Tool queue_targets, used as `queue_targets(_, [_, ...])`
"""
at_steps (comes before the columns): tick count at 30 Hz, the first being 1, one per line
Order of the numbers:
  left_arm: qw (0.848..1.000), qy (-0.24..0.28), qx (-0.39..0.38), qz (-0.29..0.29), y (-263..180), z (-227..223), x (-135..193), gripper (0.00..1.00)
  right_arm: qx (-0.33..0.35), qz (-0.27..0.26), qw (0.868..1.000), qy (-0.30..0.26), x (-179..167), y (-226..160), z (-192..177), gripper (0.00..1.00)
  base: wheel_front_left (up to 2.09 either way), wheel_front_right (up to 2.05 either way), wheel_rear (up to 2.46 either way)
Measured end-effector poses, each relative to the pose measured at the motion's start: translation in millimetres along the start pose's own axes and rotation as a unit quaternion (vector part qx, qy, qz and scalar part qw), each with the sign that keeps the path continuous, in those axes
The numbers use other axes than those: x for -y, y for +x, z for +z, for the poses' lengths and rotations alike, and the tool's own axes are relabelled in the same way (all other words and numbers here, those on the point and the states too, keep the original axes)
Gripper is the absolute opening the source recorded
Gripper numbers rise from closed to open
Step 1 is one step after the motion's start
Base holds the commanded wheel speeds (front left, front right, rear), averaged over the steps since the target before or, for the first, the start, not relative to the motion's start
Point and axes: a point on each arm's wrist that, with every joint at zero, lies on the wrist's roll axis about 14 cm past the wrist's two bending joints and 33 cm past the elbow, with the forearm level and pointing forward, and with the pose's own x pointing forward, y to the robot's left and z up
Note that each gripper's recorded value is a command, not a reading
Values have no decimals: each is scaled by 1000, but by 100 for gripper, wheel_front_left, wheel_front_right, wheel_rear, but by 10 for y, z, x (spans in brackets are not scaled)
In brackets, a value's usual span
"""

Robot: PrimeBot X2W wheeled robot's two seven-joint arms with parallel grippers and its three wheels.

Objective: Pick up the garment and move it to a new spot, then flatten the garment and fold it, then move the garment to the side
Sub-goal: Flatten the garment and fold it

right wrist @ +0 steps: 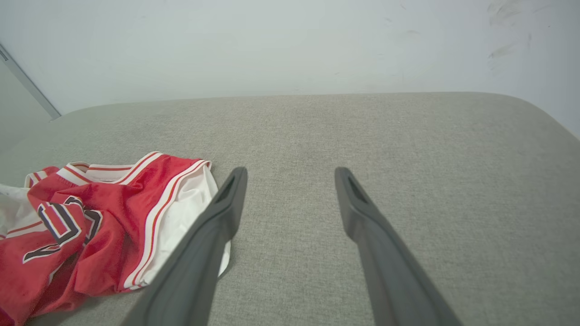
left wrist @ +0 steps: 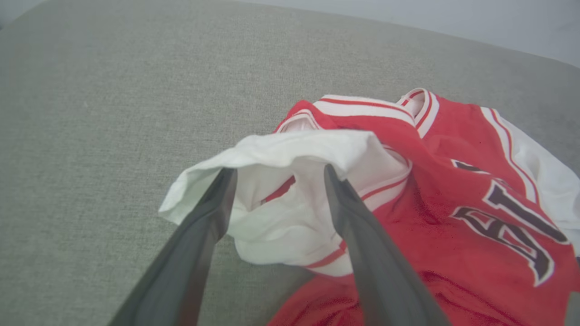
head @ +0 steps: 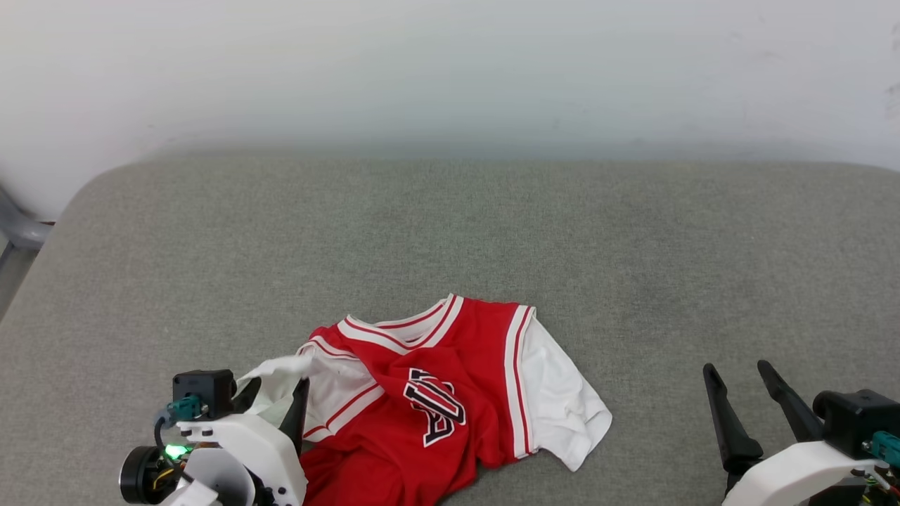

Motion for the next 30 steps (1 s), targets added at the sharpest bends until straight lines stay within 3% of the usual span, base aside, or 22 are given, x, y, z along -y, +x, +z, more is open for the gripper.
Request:
queue_targets(12, [979, 52, 197, -9, -335, 797, 195, 100, -15, 10, 1000, -8, -71, -60, -18, 100, 0, 0, 0])
queue_targets(16, [972, 55, 228, -2, -435, 936, 213, 100, -72, 24, 997, -10, -161, 1, -250, 100, 0, 0, 0])
queue_targets(20, [971, 49, 236, 3, -500, 957, 202, 100, -164, 47, 985, -22, -308, 85, -578, 100, 0, 0, 0])
queue_targets(23, [971, 40, 233, 13, -541, 916, 164, 100, -244, 90, 965, -35, -550, 164, -829, 100, 0, 0, 0])
queue_targets(30, [974, 29, 221, 35, -542, 820, 24, 100, -298, 137, 942, -69, -785, 426, -980, 100, 0, 0, 0])
